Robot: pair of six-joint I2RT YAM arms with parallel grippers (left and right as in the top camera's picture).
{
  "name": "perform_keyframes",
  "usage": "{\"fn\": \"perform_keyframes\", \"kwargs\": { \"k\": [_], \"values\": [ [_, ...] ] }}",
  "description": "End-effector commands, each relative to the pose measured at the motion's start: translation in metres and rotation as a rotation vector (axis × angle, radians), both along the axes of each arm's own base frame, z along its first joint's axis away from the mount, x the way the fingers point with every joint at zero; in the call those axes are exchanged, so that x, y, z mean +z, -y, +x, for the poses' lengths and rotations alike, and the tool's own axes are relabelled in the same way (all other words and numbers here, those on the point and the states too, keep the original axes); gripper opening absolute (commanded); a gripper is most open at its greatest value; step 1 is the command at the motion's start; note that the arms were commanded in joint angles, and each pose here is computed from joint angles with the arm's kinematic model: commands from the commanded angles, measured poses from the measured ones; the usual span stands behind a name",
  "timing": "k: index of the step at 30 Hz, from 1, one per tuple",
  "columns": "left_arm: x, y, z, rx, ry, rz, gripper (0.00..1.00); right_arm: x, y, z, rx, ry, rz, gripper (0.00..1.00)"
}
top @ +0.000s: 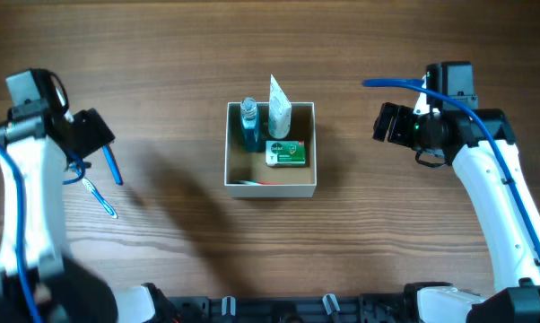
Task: Pack container
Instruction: 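Grasp the blue razor with the left gripper, then drop the razor into the box with the left gripper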
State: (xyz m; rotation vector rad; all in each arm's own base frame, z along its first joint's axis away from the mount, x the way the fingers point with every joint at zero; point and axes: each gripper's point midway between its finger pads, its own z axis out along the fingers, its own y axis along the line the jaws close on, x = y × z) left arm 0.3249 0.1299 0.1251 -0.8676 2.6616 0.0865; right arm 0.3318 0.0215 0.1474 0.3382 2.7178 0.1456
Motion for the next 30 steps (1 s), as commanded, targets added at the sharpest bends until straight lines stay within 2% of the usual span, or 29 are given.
{"fn": "perform_keyframes", "kwargs": {
  "k": [1, 5, 10, 15, 16, 19, 21, 25, 27, 29, 30],
  "values": [
    [-0.064, 0.008, 0.006, 0.023, -0.116, -0.135, 0.79, -0.006, -0.001, -0.003, 0.012, -0.022, 0.006, 1.0],
    [-0.107, 0.006, 0.011, 0.024, -0.182, -0.159, 0.77, -0.006, -0.001, -0.003, 0.012, -0.022, 0.006, 1.0],
    [-0.124, -0.006, 0.015, 0.037, -0.201, -0.107, 0.66, -0.006, -0.001, -0.003, 0.012, -0.021, 0.006, 1.0],
    [-0.141, -0.005, 0.012, 0.038, -0.235, -0.12, 0.65, -0.006, -0.001, -0.003, 0.012, -0.022, 0.006, 1.0],
    [-0.144, -0.004, 0.011, 0.038, -0.243, -0.123, 0.62, -0.006, -0.001, -0.003, 0.012, -0.022, 0.006, 1.0],
    [-0.145, -0.003, 0.009, 0.038, -0.253, -0.127, 0.22, -0.006, -0.001, -0.003, 0.012, -0.022, 0.006, 1.0],
    [-0.144, -0.002, 0.006, 0.038, -0.265, -0.131, 0.15, -0.006, -0.001, -0.004, 0.012, -0.024, 0.006, 1.0],
    [-0.122, -0.002, 0.01, 0.034, -0.235, -0.119, 0.06, -0.006, -0.001, -0.004, 0.012, -0.024, 0.006, 1.0],
    [-0.089, 0.001, 0.019, 0.016, -0.174, -0.096, 0.04, -0.006, -0.001, -0.004, 0.012, -0.024, 0.006, 1.0],
    [-0.047, 0.016, 0.029, -0.063, -0.074, -0.056, 0.04, -0.006, -0.001, -0.004, 0.012, -0.024, 0.006, 1.0],
    [-0.021, 0.035, 0.035, -0.169, -0.004, -0.053, 0.04, -0.006, -0.001, -0.004, 0.012, -0.024, 0.006, 1.0]
  ]
}}
